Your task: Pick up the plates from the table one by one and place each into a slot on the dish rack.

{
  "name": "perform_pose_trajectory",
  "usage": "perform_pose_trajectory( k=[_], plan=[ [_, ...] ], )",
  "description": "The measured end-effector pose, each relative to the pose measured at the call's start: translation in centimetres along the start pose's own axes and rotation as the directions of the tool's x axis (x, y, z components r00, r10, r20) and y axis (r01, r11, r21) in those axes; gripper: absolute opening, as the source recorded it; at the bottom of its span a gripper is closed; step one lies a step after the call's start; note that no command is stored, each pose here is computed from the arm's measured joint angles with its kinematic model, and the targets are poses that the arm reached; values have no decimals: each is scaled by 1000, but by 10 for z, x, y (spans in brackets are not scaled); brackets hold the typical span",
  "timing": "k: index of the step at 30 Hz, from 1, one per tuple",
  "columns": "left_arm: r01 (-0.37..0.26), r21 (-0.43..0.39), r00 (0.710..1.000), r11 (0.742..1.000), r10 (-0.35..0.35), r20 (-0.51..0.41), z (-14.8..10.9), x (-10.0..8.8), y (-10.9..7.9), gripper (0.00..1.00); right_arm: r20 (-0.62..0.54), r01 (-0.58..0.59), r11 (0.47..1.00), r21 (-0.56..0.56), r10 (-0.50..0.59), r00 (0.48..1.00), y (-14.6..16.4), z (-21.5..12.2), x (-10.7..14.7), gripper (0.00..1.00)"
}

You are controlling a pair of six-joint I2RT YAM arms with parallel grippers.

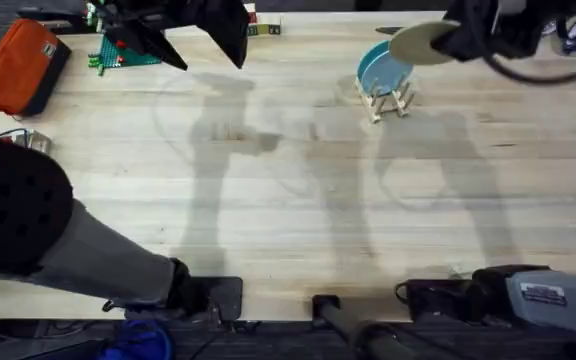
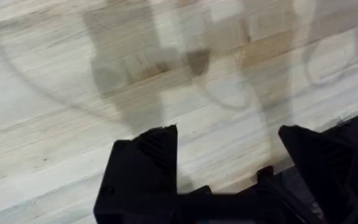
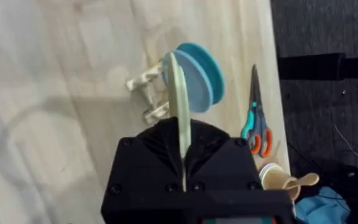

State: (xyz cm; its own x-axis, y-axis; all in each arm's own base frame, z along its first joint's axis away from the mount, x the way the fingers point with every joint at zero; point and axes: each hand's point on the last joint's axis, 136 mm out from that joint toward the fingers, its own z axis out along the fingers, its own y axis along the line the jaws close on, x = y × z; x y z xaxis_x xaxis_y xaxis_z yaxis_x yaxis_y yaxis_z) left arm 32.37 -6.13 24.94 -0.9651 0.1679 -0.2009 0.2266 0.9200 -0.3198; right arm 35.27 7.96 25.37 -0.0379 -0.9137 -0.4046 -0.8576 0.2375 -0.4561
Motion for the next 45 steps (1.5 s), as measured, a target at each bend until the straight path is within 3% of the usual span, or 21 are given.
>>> perform_pose_trajectory(
  k=[14,23,29,37,45],
  plan=[
    [0,0,1000,1000,0,0,0,0,0,993,21,1,1000,-2,-1,1000,-56,25,-10,29],
    [0,0,1000,1000,0,0,0,0,0,995,-2,35,999,-37,-35,999,-55,31,4,30],
    [0,0,1000,1000,0,0,0,0,0,995,-23,34,993,-111,-37,999,-37,30,12,30],
    [0,0,1000,1000,0,0,0,0,0,993,-16,151,981,-124,-154,988,-34,29,13,31],
    [0,0,1000,1000,0,0,0,0,0,995,-48,264,951,-162,-274,960,-36,44,30,31]
  ],
)
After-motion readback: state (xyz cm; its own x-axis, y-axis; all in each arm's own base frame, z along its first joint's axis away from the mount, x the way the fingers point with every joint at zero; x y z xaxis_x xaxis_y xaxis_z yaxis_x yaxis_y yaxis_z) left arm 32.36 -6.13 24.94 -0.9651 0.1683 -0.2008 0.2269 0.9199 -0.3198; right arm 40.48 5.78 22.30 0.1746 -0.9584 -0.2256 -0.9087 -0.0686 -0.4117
